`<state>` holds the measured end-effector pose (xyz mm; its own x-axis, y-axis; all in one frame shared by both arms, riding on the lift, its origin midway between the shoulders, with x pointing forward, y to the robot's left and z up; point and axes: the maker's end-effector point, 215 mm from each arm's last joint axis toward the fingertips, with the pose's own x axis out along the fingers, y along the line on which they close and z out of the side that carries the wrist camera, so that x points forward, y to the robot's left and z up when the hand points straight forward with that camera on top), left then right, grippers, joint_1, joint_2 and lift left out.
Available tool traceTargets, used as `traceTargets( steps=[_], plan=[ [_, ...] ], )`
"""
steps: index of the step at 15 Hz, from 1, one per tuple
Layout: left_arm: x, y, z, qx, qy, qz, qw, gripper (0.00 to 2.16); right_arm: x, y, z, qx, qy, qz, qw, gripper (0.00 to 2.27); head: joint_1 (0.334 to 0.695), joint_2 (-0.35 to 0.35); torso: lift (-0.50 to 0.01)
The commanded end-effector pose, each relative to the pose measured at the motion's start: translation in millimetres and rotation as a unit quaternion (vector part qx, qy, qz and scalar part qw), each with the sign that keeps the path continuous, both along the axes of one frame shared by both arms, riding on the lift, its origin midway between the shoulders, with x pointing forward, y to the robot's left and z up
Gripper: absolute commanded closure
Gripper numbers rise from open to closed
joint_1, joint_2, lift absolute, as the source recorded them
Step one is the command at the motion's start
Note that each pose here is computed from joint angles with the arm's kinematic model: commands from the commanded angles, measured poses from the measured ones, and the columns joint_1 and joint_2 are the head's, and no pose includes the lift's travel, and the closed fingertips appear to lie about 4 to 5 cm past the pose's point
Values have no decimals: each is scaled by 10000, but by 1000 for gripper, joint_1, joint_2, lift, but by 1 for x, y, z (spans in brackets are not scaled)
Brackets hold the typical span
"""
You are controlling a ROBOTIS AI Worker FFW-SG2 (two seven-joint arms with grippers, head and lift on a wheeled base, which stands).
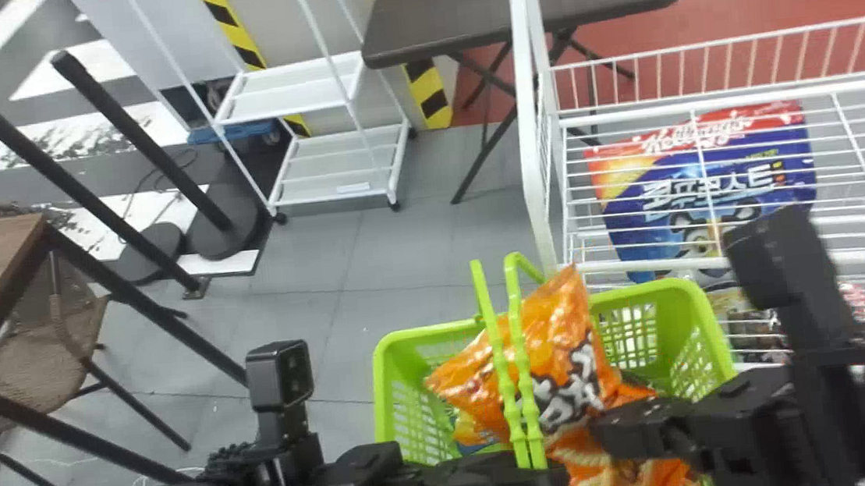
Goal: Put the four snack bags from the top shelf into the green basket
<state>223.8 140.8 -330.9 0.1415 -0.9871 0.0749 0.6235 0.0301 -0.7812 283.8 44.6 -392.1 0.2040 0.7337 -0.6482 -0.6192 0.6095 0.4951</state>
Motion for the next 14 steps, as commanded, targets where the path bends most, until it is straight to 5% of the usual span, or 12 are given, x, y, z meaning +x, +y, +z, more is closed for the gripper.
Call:
traceTargets(
  steps=[1,4,5,6,7,8,14],
  plan=[
    [-2,-3,5,-85,10,-75,9999,2148,-23,29,-35,-236,410,488,9977,2250,695,350,-4],
    [-3,-5,6,-95,38,-92,9999,2148,-17,68,-52,-83,316,611,9976,2209,695,350,-4],
    [-3,-5,6,-102,62,-103,9999,2148,-12,72,-54,-51,285,609,9977,1973,695,350,-4],
    [-4,-5,6,-104,60,-100,9999,2148,-10,72,-54,-54,277,616,9977,1295,695,350,-4],
    [-3,-4,7,-120,61,-88,9999,2148,-8,65,-56,-80,281,591,9978,343,695,350,-4],
    [-3,-3,7,-121,56,-81,9999,2148,-1,53,-53,-116,207,506,9984,-2,695,350,-4],
    [-4,-1,6,-142,85,-57,9998,2148,81,-87,30,202,-641,-1080,9919,12,695,350,-4]
  ],
)
